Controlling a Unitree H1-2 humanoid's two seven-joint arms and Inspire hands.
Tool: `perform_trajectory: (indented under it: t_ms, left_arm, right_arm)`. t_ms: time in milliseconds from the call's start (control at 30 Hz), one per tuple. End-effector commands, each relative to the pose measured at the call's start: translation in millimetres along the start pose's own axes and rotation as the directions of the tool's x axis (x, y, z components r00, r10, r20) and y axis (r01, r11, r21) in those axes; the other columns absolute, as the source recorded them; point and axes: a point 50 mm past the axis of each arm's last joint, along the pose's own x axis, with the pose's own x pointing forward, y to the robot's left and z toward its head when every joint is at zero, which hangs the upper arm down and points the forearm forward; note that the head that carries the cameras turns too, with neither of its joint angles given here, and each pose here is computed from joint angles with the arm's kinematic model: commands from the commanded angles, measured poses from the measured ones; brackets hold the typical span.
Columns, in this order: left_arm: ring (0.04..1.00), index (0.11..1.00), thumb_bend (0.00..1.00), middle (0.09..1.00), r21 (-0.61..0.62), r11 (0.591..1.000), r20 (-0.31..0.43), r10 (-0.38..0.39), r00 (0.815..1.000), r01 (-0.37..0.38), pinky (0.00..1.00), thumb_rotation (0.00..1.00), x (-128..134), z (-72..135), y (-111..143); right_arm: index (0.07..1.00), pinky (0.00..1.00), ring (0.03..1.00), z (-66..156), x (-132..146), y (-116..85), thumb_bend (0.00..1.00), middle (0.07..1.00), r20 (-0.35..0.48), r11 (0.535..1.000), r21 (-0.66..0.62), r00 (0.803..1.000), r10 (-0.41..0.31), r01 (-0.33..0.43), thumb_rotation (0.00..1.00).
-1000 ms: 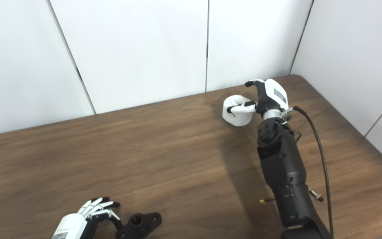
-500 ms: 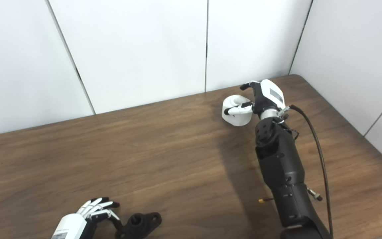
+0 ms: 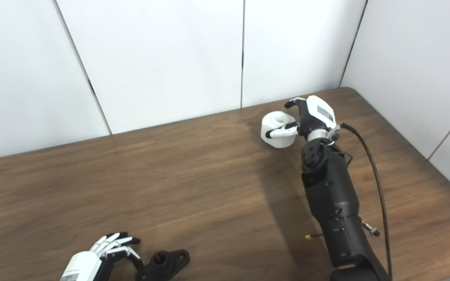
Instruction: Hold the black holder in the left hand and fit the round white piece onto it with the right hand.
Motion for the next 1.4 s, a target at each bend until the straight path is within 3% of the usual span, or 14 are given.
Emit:
perform_trajectory:
  t_ms: [0,367,733,1367]
  left_arm:
    - [0.886,0.484,0.52,0.785,0.027,0.985,-0.135,-0.167,0.977,0.172,0.90,0.04,-23.3,-25.4,-20.8]
    - [0.880,0.483,0.52,0.779,0.041,0.982,-0.127,-0.180,0.976,0.186,0.89,0.04,-23.6,-21.2,-22.0]
    - [0.867,0.483,0.52,0.774,0.032,0.986,-0.111,-0.160,0.981,0.164,0.87,0.04,-24.6,-19.1,-23.2]
    - [0.868,0.484,0.52,0.777,0.025,0.985,-0.114,-0.166,0.979,0.170,0.87,0.04,-23.9,-17.8,-17.9]
  right_arm:
    - [0.758,0.96,0.956,12.7,5.5,-19.4,0.79,0.877,0.032,0.998,0.006,0.997,-0.066,0.066,0.28]
    - [0.776,0.94,0.986,13.7,3.8,-23.7,0.77,0.894,0.073,0.998,-0.014,0.996,-0.053,0.054,0.27]
    - [0.751,0.87,0.993,13.0,5.6,-21.2,0.78,0.932,0.068,0.999,0.001,0.997,-0.041,0.041,0.27]
    - [0.754,0.88,1.000,9.0,9.9,-21.9,0.79,0.936,0.051,0.999,-0.010,0.998,-0.046,0.047,0.28]
